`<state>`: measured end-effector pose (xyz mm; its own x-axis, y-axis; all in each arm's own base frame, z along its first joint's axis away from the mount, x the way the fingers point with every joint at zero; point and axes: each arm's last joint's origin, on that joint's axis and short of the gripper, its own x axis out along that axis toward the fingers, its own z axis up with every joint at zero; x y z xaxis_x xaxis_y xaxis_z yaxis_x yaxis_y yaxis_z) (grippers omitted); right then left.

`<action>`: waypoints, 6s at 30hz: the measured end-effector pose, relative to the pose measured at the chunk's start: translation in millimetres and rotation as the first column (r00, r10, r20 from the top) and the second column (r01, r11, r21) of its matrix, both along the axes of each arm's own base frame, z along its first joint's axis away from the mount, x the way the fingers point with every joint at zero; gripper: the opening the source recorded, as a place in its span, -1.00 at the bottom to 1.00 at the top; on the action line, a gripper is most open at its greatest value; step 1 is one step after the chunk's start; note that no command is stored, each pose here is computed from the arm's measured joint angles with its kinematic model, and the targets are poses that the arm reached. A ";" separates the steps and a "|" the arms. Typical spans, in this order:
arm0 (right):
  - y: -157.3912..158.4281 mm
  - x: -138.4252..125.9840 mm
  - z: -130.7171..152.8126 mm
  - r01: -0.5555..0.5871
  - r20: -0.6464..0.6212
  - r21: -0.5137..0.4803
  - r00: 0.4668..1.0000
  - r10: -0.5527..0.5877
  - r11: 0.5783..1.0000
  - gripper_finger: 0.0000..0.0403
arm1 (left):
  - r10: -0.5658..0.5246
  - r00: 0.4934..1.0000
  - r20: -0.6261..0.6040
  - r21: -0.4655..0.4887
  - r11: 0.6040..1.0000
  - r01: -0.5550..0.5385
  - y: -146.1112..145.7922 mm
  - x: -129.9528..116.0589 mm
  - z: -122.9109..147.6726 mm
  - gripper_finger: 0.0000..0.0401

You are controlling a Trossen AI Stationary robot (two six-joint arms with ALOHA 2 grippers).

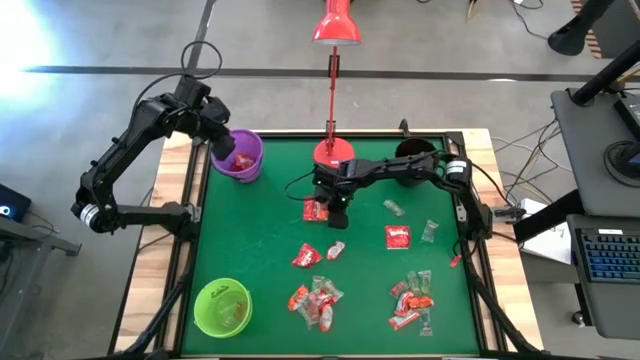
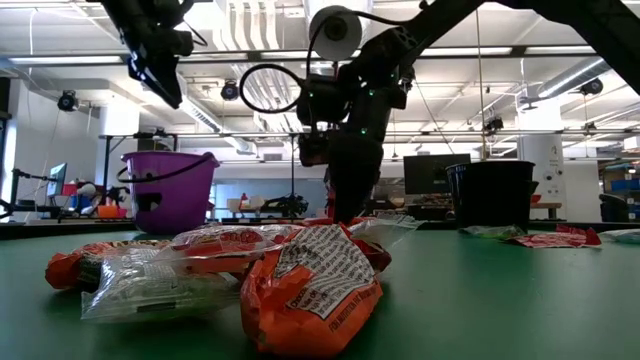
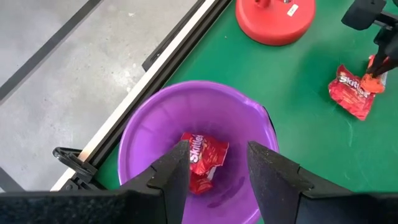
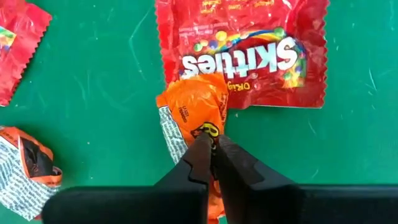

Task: Sort candy
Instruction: Put the orange chocolate into the black bucket

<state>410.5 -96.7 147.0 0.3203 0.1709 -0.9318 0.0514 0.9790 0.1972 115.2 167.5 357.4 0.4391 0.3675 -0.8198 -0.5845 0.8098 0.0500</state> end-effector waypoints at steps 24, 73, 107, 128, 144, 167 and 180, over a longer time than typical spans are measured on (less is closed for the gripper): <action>0.4 -32.5 76.7 0.069 -0.087 -0.096 0.993 -0.077 0.993 -0.96 | 0.000 1.000 0.009 0.015 1.000 0.000 1.2 0.8 1.0 -0.30; -76.7 -121.6 131.1 0.668 -0.247 -0.026 0.716 -0.653 0.743 -0.75 | -0.020 1.000 -0.001 0.026 0.999 0.020 1.2 0.7 0.9 -0.30; -85.2 -83.7 40.4 0.646 -0.429 -0.229 0.605 -0.671 0.728 -0.07 | -0.036 0.999 -0.013 0.028 0.999 0.037 0.6 0.4 0.5 -0.30; -70.9 -80.9 31.4 0.519 -0.453 -0.217 0.697 -0.556 0.827 -0.07 | -0.036 0.999 -0.012 0.028 0.999 0.037 0.6 0.4 0.5 -0.30; -73.2 -82.3 52.2 0.353 -0.438 -0.296 0.775 -0.455 0.887 -0.07 | -0.036 0.999 -0.014 0.025 0.999 0.037 0.4 0.3 0.3 -0.30; -86.4 -93.9 35.5 0.102 -0.436 -0.117 0.889 -0.144 0.988 -0.07 | -0.022 1.000 -0.011 0.009 1.000 0.022 -0.2 -0.1 -0.1 -0.30; -87.9 -101.3 11.2 0.089 -0.446 -0.205 0.878 -0.174 0.975 -0.07 | -0.019 1.000 -0.009 0.008 1.000 0.019 -0.2 -0.1 -0.1 -0.30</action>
<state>309.2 -184.5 158.2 -0.1423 -0.0200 -0.9896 0.2251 0.9729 -0.0520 115.1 167.3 357.3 0.4386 0.3659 -0.8208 -0.5688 0.8201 0.0617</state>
